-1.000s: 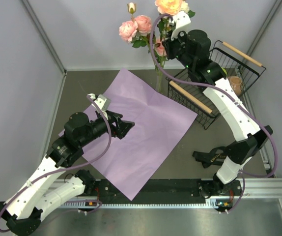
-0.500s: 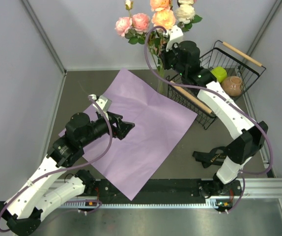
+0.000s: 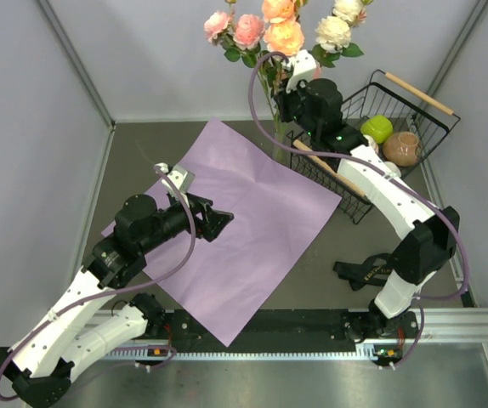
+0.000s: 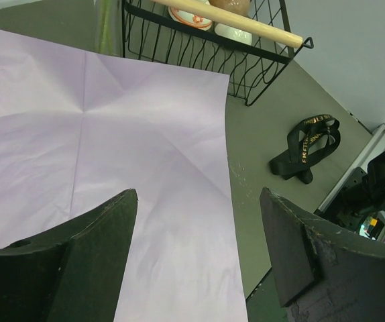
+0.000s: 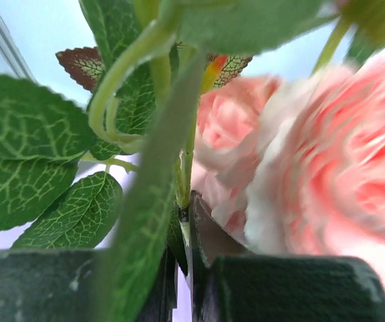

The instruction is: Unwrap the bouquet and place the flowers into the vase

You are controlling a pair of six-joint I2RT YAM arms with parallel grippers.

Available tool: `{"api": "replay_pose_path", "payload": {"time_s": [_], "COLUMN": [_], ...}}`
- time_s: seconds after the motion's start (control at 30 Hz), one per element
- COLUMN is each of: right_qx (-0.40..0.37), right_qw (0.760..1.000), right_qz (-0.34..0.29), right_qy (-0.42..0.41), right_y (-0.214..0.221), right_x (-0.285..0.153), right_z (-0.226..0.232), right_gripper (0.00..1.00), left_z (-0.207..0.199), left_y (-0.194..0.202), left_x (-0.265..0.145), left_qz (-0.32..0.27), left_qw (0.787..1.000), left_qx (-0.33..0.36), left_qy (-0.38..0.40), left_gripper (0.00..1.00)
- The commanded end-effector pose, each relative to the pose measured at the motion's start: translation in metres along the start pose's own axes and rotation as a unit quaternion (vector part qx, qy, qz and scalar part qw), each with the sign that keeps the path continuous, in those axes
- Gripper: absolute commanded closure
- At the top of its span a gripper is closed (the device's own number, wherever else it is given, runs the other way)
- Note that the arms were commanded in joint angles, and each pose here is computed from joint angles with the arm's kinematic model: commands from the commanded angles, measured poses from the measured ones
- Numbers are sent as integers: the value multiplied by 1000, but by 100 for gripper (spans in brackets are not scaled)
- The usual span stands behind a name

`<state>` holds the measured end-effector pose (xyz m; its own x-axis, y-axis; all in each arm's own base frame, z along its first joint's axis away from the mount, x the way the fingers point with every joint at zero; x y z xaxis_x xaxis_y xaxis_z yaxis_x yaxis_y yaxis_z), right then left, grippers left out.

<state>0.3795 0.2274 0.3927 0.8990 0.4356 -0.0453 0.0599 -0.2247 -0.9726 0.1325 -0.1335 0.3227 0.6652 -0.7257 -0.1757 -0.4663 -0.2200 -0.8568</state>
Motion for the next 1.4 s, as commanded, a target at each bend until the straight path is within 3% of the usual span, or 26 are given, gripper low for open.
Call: {"api": "replay_pose_path", "payload": {"time_s": [0.0, 0.47, 0.7, 1.07, 1.37], "right_qx": [6, 4, 3, 5, 28], "right_qw": [999, 997, 998, 998, 997], "right_qz": [51, 73, 70, 64, 65], "right_qy": [-2, -5, 4, -2, -8], "right_y": [34, 60, 55, 50, 40], "right_x": [6, 1, 3, 0, -20], "right_z": [6, 11, 9, 9, 8], "right_gripper": [100, 100, 75, 64, 39], "left_z": [-2, 0, 0, 0, 0], "left_y": [-6, -3, -3, -2, -1], "left_x": [1, 2, 1, -1, 0], "left_qz": [-16, -12, -13, -13, -10], "left_qw": [1000, 1000, 1000, 1000, 1000], "left_qx": [8, 12, 8, 5, 4], "left_qy": [8, 5, 6, 5, 6], "left_gripper": [21, 21, 21, 21, 21]}}
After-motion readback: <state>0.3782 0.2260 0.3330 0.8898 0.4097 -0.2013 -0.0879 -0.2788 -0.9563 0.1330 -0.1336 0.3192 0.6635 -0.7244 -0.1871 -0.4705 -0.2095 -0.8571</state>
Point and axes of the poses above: each gripper's point midway between its finger pads, its own x axis out along the fingers, its own z axis along the line the jaws close on, y = z × x, the point moved 10 cm from there along -x, back along the fingers, and after that the axes turned 11 degrees about -x, right-handed, at the moved point
